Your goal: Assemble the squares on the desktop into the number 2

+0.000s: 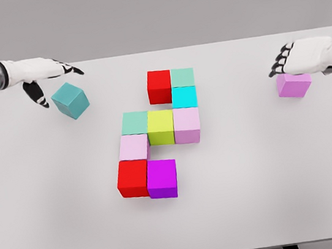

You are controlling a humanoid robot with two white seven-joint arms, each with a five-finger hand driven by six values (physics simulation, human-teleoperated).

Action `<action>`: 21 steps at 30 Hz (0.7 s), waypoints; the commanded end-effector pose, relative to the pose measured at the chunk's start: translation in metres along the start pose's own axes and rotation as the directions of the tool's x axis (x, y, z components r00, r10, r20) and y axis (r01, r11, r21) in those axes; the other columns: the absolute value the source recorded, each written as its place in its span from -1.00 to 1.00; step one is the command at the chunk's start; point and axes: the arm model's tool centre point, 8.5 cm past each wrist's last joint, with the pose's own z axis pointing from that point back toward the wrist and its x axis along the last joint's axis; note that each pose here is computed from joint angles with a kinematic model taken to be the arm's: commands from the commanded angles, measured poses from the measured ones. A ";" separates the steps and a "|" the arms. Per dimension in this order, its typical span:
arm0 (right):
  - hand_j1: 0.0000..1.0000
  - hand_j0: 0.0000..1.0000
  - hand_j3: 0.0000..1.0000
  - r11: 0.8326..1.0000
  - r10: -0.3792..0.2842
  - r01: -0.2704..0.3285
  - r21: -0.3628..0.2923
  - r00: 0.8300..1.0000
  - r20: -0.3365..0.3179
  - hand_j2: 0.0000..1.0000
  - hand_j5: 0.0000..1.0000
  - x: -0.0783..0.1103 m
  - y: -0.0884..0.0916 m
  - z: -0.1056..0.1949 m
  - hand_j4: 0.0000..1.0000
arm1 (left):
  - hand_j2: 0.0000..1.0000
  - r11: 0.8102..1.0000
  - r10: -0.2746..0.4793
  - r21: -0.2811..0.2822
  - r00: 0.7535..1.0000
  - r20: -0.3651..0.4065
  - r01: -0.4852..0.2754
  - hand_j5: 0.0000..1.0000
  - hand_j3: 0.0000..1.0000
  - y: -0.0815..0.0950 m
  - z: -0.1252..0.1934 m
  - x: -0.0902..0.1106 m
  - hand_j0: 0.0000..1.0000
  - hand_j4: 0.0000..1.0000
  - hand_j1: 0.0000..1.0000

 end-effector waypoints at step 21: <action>1.00 1.00 1.00 0.998 0.021 -0.023 0.055 0.999 0.046 1.00 1.00 0.015 0.004 -0.029 1.00 | 0.95 0.997 0.020 -0.077 1.000 -0.015 -0.021 0.95 0.95 -0.016 -0.030 0.009 0.95 0.95 0.95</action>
